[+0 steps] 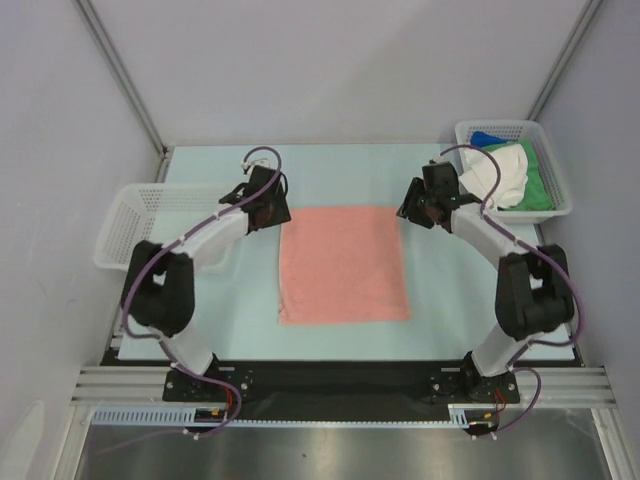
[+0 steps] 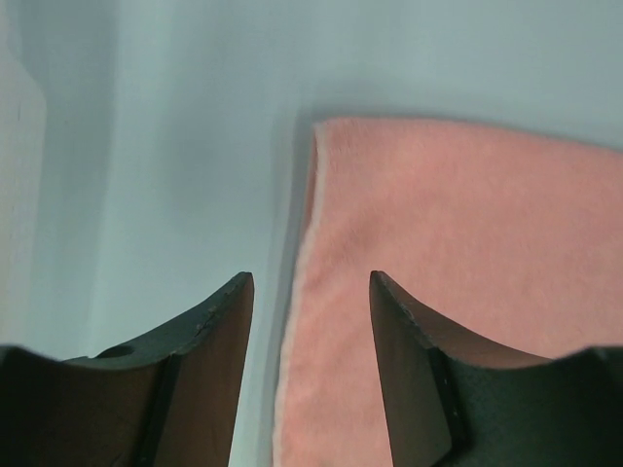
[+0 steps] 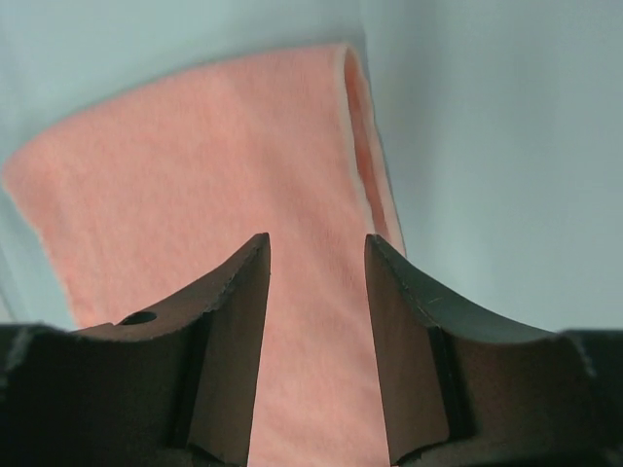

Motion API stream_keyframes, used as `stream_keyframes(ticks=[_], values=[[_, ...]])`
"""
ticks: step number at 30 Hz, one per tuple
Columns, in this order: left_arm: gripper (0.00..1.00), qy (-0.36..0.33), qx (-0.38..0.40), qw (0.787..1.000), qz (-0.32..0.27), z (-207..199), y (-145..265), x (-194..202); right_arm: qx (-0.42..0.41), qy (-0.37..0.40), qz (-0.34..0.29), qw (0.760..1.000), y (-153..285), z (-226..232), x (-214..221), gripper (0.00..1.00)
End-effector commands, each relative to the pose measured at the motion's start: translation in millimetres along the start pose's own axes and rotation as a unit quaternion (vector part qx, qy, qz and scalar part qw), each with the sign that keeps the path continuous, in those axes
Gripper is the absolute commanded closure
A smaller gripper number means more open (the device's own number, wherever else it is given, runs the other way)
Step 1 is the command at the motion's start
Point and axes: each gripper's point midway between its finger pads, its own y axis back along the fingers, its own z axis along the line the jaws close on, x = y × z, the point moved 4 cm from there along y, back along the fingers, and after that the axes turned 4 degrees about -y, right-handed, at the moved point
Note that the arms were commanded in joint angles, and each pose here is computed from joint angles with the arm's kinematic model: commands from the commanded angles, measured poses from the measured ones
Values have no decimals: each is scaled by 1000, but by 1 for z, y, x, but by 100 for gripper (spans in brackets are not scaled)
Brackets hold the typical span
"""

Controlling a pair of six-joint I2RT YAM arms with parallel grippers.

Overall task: Fold and stack the towels
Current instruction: Fold the towel

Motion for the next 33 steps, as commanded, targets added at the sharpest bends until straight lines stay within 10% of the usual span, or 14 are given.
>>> stream_keyframes(ticks=[1,11,33], values=[[44,-27,-7,1000,-9,-2,-33,-25,-16,25,6,1000,-44,8,-20,52],[46,-37,-31,998,41,5,-103,-26,15,18,49,999,-117,-14,-27,53],[49,-22,29,997,62,-5,-127,-17,-11,22,19,1000,-109,-6,-49,52]])
